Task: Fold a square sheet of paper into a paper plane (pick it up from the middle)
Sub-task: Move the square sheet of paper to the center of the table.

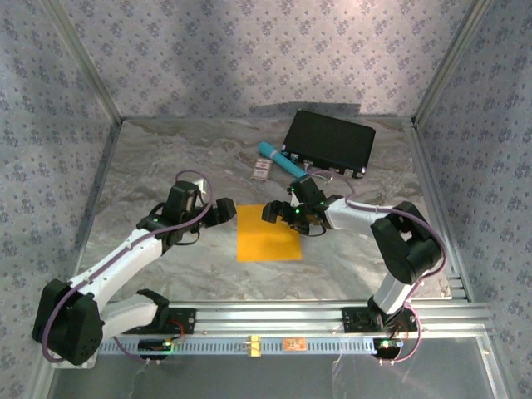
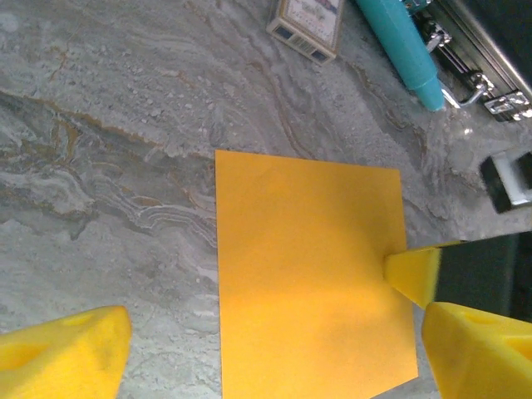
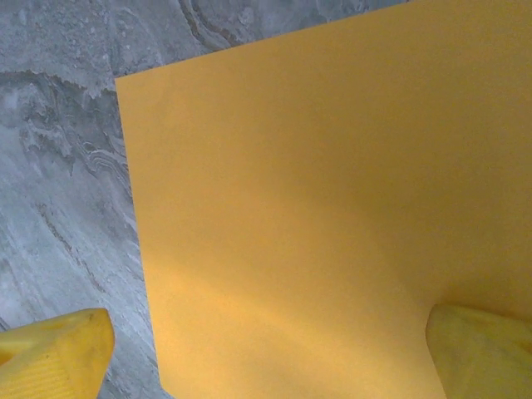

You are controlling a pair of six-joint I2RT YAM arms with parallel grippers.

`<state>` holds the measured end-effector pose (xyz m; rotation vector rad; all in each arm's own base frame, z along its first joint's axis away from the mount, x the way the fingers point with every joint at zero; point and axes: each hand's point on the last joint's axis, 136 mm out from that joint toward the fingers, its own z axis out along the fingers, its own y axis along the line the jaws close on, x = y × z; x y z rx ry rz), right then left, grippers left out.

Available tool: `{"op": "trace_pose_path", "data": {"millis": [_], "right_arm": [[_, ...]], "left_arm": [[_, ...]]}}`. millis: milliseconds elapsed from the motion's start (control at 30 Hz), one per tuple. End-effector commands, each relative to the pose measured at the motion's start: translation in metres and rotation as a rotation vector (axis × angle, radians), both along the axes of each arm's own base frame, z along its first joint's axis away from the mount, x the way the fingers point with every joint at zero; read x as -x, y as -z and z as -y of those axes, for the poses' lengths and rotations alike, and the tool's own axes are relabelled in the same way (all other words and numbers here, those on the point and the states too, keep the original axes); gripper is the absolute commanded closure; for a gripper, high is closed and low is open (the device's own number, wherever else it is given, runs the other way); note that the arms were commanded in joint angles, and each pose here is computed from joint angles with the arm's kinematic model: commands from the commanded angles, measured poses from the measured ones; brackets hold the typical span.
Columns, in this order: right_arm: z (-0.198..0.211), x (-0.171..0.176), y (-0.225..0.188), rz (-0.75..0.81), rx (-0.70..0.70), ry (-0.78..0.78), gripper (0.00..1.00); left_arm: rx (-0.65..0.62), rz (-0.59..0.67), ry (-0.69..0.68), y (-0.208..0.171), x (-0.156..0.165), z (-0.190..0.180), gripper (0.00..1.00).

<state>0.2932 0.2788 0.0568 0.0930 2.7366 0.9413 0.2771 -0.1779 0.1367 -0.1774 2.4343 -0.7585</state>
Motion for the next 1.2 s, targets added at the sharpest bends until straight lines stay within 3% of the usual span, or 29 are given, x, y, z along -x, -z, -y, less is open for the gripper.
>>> {"op": "trace_pose_path", "data": {"millis": [0, 267, 533, 733, 1067, 1167], "right_arm": [[0.028, -0.005, -0.019, 0.097, 0.101, 0.07, 0.01], [0.105, -0.005, -0.032, 0.148, 0.234, 0.284, 0.01], [0.16, 0.006, -0.038, 0.18, 0.245, 0.536, 0.01], [0.166, 0.011, -0.045, 0.204, 0.246, 0.55, 0.01], [0.167, 0.021, -0.032, 0.15, 0.274, 0.503, 0.01], [0.168, 0.022, -0.032, 0.149, 0.268, 0.506, 0.01]], "left_arm": [[-0.068, -0.018, 0.033, -0.004, -0.002, 0.006, 0.14], [-0.214, -0.172, 0.114, 0.024, 0.0, 0.046, 0.2], [-0.371, -0.357, 0.121, 0.061, 0.003, 0.089, 0.25], [-0.519, -0.452, 0.075, 0.079, 0.009, 0.1, 0.25], [-0.485, -0.504, 0.048, 0.097, 0.01, 0.127, 0.25], [-0.53, -0.511, 0.048, 0.099, 0.008, 0.124, 0.24]]}}
